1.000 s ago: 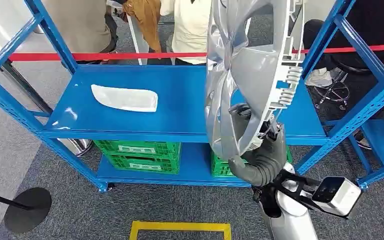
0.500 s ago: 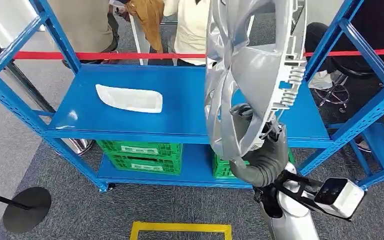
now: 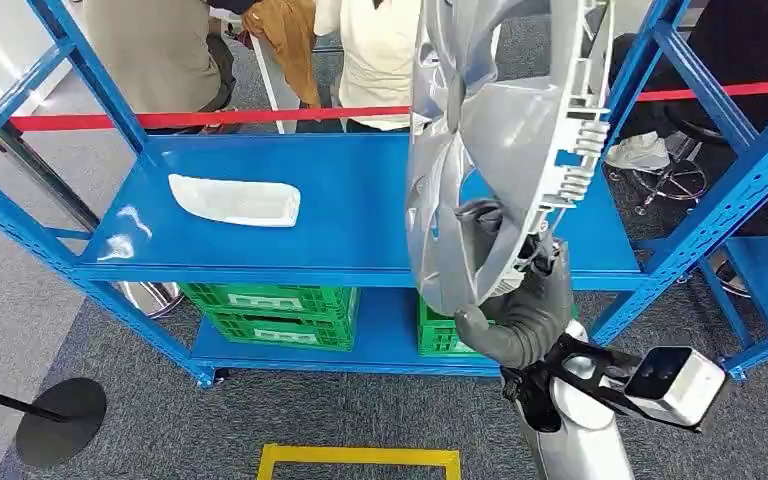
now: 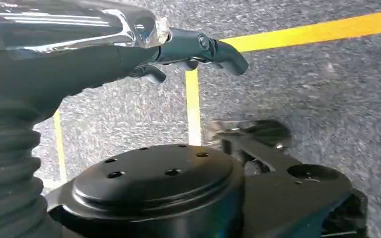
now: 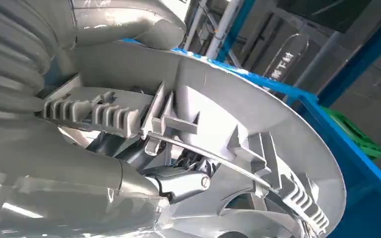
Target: Take the parts from the cabinet and place them on the table.
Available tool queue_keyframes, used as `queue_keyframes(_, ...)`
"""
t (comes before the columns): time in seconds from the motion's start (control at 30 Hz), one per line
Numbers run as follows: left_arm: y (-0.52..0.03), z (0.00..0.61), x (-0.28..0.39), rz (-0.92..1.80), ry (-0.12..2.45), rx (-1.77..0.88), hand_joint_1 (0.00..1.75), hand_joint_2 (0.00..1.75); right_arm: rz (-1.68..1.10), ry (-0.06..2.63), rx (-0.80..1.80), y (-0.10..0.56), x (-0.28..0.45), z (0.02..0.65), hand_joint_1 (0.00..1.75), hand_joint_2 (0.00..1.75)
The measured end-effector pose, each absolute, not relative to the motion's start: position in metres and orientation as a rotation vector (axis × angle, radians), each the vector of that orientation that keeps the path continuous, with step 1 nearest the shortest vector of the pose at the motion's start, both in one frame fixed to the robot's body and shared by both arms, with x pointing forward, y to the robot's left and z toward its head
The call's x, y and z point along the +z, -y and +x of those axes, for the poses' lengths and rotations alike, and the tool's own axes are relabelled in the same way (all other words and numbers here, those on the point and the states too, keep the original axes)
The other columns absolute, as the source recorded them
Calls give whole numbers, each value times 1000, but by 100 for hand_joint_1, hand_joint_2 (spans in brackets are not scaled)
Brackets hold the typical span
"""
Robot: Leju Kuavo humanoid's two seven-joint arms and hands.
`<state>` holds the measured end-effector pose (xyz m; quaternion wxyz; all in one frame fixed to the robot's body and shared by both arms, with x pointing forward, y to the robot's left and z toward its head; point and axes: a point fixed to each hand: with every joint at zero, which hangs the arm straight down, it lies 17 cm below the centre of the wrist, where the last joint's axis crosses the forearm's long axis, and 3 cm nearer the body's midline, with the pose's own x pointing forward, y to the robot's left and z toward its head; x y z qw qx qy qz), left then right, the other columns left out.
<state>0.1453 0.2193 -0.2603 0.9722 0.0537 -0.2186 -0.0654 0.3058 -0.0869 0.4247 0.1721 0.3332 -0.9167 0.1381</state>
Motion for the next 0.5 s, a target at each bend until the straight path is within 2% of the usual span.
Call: queue_keyframes(0.5,-213,133,-263,92,412,-138,0,175,955,2600,385,85,426,305,175,175)
